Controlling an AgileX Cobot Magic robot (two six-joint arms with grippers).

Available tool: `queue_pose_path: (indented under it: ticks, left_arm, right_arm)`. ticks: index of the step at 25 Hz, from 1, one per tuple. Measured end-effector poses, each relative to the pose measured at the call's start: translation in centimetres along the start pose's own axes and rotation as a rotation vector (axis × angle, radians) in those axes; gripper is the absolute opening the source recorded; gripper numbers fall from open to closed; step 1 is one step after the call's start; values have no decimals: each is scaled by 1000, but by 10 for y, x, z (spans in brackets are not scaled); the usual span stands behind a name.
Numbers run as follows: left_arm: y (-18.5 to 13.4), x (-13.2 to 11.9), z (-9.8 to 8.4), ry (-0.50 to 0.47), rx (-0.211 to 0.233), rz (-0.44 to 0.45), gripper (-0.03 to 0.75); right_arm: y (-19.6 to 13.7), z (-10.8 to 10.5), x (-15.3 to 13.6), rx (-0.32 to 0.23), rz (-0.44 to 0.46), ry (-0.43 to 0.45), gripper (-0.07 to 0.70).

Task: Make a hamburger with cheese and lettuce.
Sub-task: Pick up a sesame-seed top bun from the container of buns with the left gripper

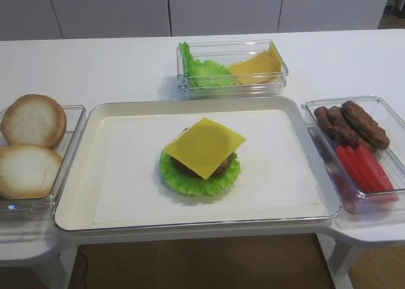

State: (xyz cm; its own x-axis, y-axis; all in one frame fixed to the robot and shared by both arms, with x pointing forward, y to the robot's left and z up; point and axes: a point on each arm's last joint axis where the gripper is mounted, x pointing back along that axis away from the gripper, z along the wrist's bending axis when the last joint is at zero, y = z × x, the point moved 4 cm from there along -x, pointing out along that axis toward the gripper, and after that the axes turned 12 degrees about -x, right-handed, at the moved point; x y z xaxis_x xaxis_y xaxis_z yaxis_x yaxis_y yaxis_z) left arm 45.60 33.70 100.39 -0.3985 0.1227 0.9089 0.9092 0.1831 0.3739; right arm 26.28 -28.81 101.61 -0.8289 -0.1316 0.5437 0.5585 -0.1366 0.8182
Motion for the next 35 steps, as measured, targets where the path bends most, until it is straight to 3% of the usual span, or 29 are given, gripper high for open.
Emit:
queue_pose_path:
  ticks: [9, 16, 23, 35]
  left_arm:
    - [2, -18, 5, -10, -92, 65, 433]
    - [6, -26, 4, -34, -125, 65, 427]
    - [8, -28, 4, -42, -144, 59, 412]
    - [9, -31, 3, -52, -145, 63, 260]
  right_arm:
    - [0, 0, 0, 0, 0, 0, 387]
    - [0, 0, 0, 0, 0, 0, 387]
    - [0, 0, 0, 0, 0, 0, 387]
    - [0, 0, 0, 2, 0, 0, 387]
